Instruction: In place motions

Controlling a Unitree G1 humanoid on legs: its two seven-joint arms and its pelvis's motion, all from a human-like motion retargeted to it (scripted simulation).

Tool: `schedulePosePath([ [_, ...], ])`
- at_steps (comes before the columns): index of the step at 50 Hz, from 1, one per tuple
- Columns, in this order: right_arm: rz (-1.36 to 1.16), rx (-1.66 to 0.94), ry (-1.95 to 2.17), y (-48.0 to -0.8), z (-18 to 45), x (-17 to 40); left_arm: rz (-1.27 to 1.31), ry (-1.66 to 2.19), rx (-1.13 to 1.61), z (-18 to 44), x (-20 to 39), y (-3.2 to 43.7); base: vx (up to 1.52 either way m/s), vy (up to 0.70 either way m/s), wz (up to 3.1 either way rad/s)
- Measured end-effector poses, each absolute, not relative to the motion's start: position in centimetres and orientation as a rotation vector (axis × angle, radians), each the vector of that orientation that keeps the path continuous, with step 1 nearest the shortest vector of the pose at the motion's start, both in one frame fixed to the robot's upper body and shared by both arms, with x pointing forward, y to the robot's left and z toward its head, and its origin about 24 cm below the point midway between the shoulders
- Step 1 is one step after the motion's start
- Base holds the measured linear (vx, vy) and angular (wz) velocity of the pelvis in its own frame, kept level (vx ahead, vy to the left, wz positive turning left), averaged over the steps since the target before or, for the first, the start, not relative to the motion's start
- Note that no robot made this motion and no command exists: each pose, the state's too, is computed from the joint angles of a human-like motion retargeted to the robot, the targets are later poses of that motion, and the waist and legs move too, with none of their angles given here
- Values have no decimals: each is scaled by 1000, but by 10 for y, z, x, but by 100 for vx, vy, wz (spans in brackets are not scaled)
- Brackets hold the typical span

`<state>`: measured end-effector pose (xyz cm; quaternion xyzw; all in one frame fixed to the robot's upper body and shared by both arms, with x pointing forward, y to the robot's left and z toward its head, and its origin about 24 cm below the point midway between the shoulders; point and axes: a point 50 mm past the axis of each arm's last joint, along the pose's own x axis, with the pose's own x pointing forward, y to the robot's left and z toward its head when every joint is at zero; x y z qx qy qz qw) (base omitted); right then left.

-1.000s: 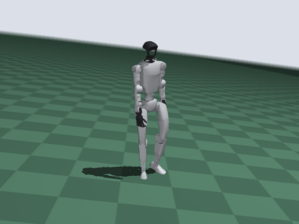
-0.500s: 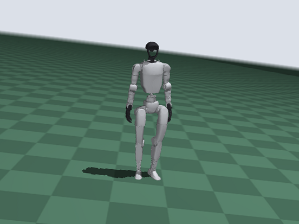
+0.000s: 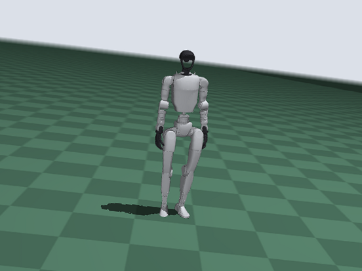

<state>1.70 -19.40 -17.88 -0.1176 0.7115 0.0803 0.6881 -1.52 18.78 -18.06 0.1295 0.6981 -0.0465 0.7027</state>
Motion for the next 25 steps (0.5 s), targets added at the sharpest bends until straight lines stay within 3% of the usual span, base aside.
schedulePosePath([
  [15,48,-167,1766,-203,-174,-31,-90,1492,345,-179,11,199,-7,-7,155],
  [25,71,-244,1651,-217,-174,8,-67,1351,347,-178,47,192,-36,-5,181],
])
